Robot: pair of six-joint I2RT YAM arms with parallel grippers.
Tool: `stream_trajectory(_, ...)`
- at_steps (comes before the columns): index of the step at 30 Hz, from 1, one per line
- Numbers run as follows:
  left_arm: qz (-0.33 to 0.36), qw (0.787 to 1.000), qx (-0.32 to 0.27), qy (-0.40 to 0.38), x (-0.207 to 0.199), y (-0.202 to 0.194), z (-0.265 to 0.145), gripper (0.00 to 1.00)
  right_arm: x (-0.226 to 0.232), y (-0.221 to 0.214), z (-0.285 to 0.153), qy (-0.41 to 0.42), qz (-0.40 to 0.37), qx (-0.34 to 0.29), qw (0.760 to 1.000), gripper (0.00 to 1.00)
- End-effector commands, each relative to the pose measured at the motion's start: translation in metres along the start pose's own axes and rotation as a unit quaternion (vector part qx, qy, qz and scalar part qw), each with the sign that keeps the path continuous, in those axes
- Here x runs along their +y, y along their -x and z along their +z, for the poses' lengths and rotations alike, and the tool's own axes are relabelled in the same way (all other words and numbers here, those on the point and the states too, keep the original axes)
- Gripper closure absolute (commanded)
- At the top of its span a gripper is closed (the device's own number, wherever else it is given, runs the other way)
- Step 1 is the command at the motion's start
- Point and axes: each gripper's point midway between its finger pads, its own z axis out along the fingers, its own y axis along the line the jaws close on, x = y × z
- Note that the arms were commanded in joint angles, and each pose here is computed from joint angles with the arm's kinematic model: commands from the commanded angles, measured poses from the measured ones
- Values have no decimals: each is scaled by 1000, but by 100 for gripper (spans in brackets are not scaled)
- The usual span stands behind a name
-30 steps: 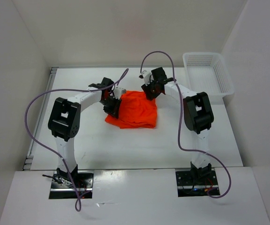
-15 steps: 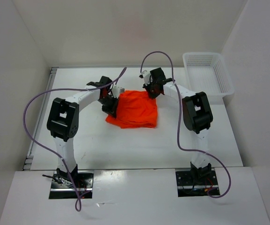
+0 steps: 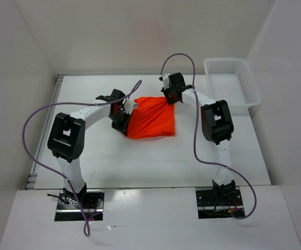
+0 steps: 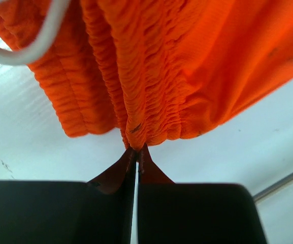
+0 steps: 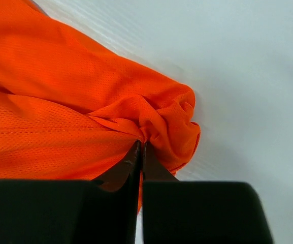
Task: Fold and stack the shorts
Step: Fold the shorts
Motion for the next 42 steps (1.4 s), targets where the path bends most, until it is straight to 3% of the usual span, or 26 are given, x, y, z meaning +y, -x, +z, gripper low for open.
stream_trajectory(1, -7, 1000, 22, 19, 14, -10, 14, 100, -20, 28, 3, -43, -13, -40, 998, 94)
stream_trajectory(3, -3, 1000, 11, 26, 16, 3, 12, 100, -20, 40, 0, -39, -18, -53, 998, 82)
stream_trajectory(4, -3, 1000, 9, 26, 16, 6, 13, 87, -19, 49, -6, -34, -24, -64, 997, 70)
stream_trajectory(7, 2, 999, -8, 32, 17, 21, 5, 66, -12, 75, -28, -9, -35, -93, 995, 60)
stream_trajectory(8, 4, 999, -15, 33, 15, 24, 0, 50, -11, 82, -36, -4, -41, -98, 994, 49)
stream_trajectory(11, 7, 999, -41, 11, 5, 35, -21, 38, -3, 102, -68, 17, -62, -124, 990, 41)
stream_trajectory(14, 12, 996, -93, -10, -1, 62, -50, 1, 5, 98, -98, 35, -82, -122, 989, 40)
stream_trajectory(15, 15, 994, -112, -16, -2, 71, -61, 0, 8, 89, -104, 44, -89, -109, 989, 40)
stream_trajectory(19, 32, 986, -157, -48, -13, 109, -81, 0, 39, 15, -116, 90, -163, -28, 982, 40)
stream_trajectory(22, 35, 983, -177, -36, 1, 132, -72, 0, 61, -19, -130, 113, -231, 3, 966, 41)
stream_trajectory(25, 29, 986, -162, -37, 14, 143, -41, 0, 86, -73, -130, 149, -273, 56, 949, 42)
stream_trajectory(30, 22, 988, -147, -33, 28, 148, -10, 0, 114, -94, -137, 174, -306, 71, 933, 42)
stream_trajectory(33, 16, 990, -134, -30, 36, 146, 9, 1, 115, -96, -133, 163, -304, 69, 936, 42)
stream_trajectory(35, 16, 990, -136, -29, 38, 150, 12, 11, 110, -97, -123, 143, -297, 71, 941, 42)
stream_trajectory(37, 17, 990, -135, -34, 38, 150, 16, 56, 104, -104, -116, 127, -300, 80, 942, 42)
stream_trajectory(40, 18, 988, -153, -29, 45, 159, 14, 97, 94, -111, -109, 99, -310, 90, 941, 58)
stream_trajectory(41, 18, 988, -153, -29, 45, 159, 14, 97, 91, -109, -108, 93, -317, 88, 940, 70)
stream_trajectory(42, 17, 986, -165, -25, 50, 166, 6, 98, 91, -115, -105, 95, -317, 93, 939, 76)
